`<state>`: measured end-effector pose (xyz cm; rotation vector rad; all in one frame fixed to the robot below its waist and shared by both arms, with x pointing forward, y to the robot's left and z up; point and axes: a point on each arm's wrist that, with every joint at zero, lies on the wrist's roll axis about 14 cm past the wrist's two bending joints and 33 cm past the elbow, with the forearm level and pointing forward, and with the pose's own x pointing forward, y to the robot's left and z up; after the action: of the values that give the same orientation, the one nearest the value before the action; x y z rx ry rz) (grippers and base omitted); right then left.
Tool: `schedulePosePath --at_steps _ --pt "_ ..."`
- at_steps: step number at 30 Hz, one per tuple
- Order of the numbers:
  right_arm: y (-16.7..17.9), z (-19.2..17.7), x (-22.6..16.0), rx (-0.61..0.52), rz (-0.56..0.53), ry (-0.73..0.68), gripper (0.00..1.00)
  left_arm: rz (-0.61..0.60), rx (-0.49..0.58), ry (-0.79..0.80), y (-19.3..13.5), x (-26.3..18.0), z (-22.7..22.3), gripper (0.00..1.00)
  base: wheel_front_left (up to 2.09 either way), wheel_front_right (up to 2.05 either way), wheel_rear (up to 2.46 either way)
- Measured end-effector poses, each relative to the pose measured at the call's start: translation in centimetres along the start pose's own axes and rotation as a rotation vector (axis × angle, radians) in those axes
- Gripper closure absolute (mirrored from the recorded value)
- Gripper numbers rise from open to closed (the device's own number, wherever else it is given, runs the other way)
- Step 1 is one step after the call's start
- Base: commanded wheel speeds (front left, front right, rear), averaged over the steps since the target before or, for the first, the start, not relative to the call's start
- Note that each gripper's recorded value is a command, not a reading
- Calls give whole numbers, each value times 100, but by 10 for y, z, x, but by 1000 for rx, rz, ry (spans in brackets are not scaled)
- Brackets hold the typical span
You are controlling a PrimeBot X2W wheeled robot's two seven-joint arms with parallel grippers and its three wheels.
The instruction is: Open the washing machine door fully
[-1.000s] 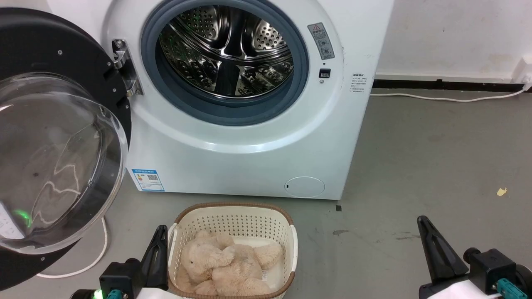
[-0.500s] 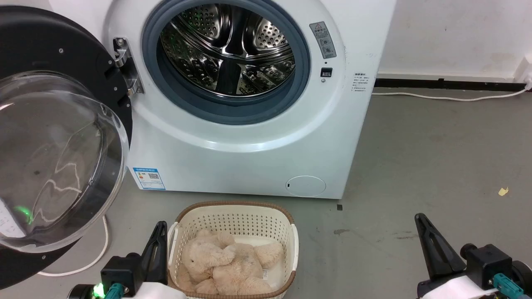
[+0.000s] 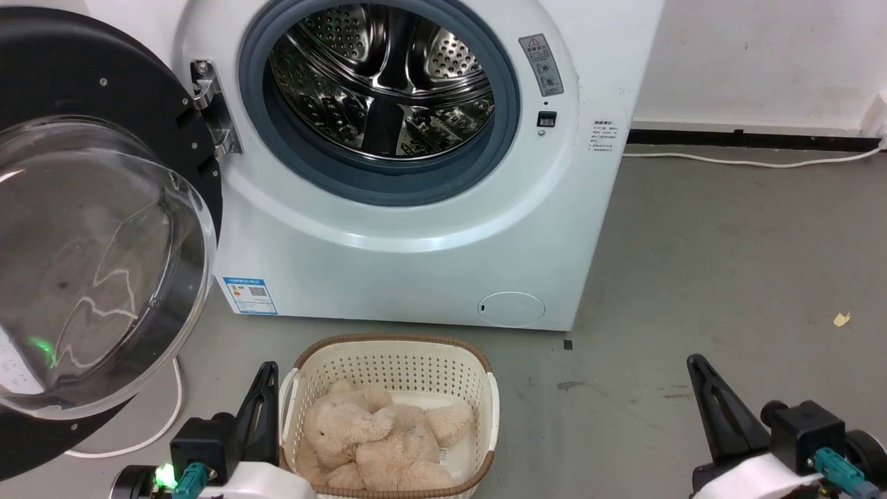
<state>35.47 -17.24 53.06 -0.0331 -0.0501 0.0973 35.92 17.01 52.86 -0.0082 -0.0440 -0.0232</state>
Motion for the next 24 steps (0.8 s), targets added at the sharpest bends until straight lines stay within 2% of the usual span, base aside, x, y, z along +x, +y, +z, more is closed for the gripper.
schedulePosePath --at_steps 24 --pt "5 -3 8 -3 17 29 100 14 31 27 5 5 -3 100 0 0 0"
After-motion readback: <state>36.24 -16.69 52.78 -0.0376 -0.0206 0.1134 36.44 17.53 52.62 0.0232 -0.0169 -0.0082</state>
